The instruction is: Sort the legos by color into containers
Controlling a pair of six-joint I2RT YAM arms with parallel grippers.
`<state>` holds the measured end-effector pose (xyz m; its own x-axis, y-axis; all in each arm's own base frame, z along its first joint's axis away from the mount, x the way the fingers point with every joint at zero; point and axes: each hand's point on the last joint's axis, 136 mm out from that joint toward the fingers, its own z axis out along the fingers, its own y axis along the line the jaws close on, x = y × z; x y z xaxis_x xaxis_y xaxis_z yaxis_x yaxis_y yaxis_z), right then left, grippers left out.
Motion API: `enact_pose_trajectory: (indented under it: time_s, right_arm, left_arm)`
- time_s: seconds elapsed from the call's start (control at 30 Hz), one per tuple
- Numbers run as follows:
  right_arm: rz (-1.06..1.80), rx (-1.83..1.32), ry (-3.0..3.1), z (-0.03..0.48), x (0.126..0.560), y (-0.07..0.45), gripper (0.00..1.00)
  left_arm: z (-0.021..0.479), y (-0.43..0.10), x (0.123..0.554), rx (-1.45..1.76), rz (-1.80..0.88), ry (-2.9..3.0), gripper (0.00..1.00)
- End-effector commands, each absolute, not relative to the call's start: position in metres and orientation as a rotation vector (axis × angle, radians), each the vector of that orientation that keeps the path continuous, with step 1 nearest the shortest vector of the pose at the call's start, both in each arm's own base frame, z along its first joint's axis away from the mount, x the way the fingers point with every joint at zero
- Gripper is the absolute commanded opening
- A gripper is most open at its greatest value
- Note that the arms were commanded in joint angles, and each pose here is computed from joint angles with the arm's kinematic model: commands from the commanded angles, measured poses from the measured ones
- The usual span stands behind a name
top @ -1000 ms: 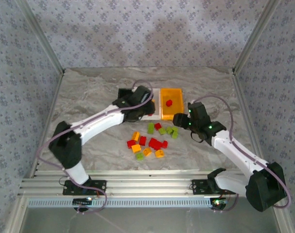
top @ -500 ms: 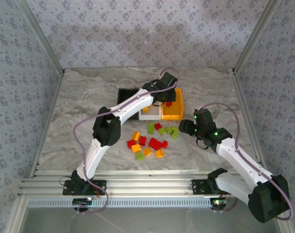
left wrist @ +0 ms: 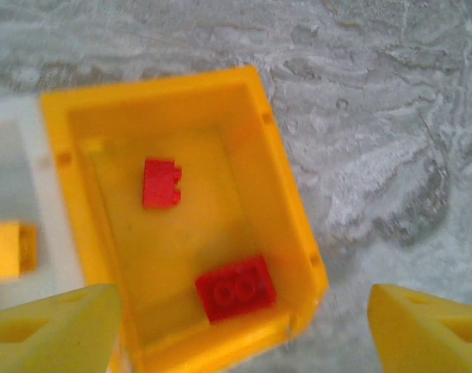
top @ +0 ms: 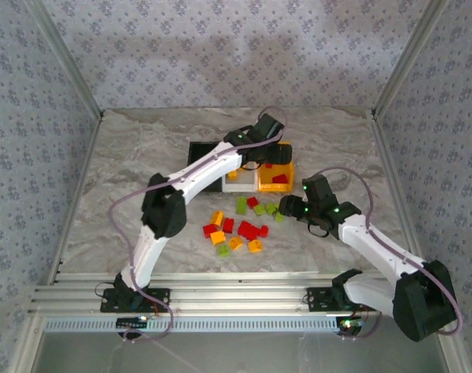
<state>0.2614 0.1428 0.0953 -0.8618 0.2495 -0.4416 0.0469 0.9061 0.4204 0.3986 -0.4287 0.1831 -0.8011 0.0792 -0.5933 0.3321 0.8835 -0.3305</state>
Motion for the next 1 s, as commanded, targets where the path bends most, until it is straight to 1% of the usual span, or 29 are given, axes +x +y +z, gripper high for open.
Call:
enact_pose_trajectory:
  time_s: [0.0,0.07,0.1,0.3,0.43,0.53,0.67,0.8,0.83,0.97]
  right_arm:
    - [0.578,0.194,2.586,0.089,0.264,0.157,0.69]
    - [0.554,0.188,2.607,0.081,0.265,0.159,0.68]
    - [0.542,0.191,2.614,0.078,0.267,0.159,0.68]
    - [0.461,0.168,2.667,0.059,0.275,0.164,0.66]
    - [0.413,0.163,2.703,0.045,0.279,0.166,0.62]
    - [0.394,0.166,2.710,0.038,0.282,0.166,0.60]
    - [0.362,0.156,2.718,0.033,0.287,0.166,0.55]
    - [0.307,0.167,2.720,0.030,0.289,0.160,0.42]
    - [0.284,0.120,2.721,0.029,0.289,0.158,0.39]
    - [0.263,0.112,2.717,0.032,0.285,0.153,0.29]
  left_arm:
    - [0.256,-0.415,0.367,0.306,-0.718,2.285,0.94]
    - [0.253,-0.392,0.347,0.283,-0.726,2.277,0.99]
    - [0.248,-0.379,0.337,0.268,-0.722,2.278,0.99]
    - [0.204,-0.289,0.283,0.161,-0.589,2.319,1.00]
    - [0.182,-0.232,0.255,0.050,-0.497,2.331,1.00]
    - [0.170,-0.202,0.239,-0.030,-0.471,2.328,0.99]
    - [0.156,-0.180,0.227,-0.097,-0.455,2.329,0.99]
    - [0.150,-0.168,0.223,-0.122,-0.420,2.334,0.99]
    - [0.149,-0.166,0.223,-0.128,-0.412,2.336,0.99]
    - [0.145,-0.162,0.222,-0.143,-0.387,2.338,1.00]
